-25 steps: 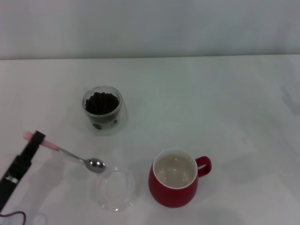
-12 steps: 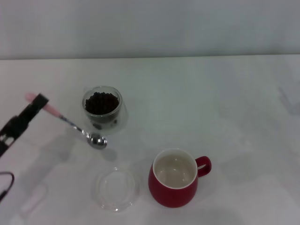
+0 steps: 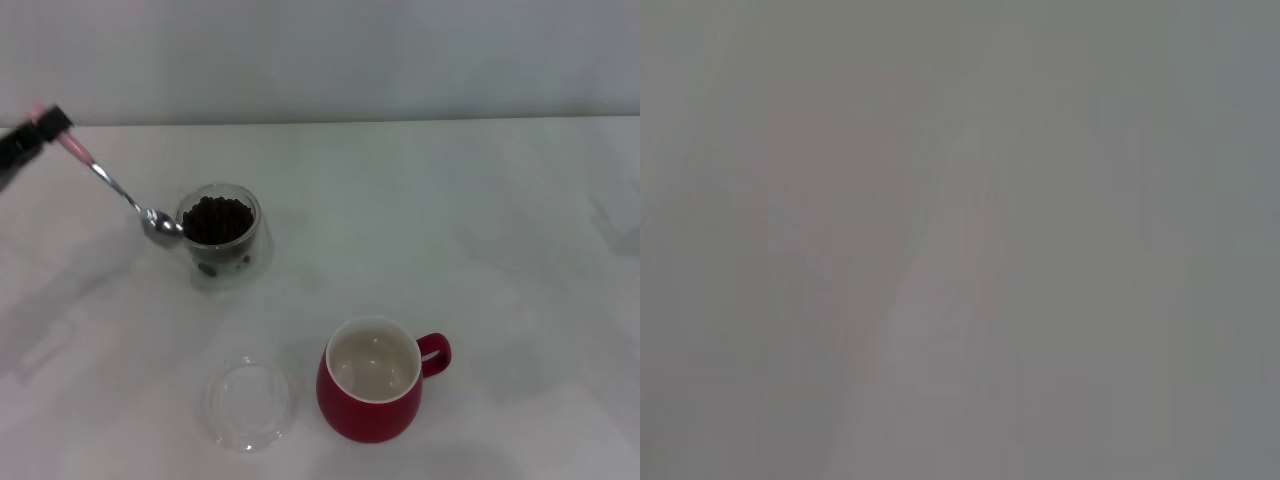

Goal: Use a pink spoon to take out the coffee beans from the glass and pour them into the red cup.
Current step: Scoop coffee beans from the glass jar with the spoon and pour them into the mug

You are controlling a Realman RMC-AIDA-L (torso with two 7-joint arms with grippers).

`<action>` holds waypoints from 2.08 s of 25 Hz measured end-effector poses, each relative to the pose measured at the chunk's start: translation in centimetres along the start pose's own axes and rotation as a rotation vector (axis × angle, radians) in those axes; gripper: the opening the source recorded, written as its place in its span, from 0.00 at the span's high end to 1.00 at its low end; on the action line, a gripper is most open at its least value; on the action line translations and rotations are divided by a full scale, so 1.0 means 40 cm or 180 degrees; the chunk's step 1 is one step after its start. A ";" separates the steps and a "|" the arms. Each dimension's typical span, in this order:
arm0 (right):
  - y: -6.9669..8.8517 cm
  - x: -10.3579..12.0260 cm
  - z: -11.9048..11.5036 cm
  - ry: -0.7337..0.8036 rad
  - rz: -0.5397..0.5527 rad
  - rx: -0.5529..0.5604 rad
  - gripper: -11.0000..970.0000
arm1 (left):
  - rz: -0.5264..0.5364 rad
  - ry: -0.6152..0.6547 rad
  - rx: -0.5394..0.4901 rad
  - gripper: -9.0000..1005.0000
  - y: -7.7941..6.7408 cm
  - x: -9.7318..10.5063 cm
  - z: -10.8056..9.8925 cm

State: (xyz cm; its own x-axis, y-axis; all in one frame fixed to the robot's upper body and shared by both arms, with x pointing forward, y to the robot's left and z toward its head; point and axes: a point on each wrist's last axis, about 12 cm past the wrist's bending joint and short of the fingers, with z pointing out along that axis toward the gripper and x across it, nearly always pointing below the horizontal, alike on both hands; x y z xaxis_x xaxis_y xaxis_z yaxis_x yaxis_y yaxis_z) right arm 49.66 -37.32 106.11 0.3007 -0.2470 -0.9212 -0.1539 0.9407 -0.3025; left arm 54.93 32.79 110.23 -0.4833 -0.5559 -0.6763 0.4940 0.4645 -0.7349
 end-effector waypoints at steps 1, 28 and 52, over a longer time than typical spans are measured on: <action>0.003 -0.001 -0.001 -0.0014 0.0019 -0.0004 0.29 | 0.0025 0.0054 -0.0041 0.86 0.002 -0.023 0.006; 0.062 -0.012 -0.025 -0.0229 0.0353 -0.0087 0.29 | 0.1013 0.1352 -0.0905 0.86 -0.044 -0.109 0.383; 0.052 -0.009 -0.012 -0.0189 0.0299 -0.0066 0.29 | 0.0599 0.1273 -0.1220 0.86 -0.003 -0.015 0.366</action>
State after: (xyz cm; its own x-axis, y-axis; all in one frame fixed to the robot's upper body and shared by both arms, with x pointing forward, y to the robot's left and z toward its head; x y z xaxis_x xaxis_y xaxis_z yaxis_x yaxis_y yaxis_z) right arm 48.77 -35.38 105.68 0.3391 -0.1432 -0.9298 -0.2031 0.9539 -0.2210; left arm 65.75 22.96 111.46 -0.6846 -0.1709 -0.7086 0.3371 0.7878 -0.5156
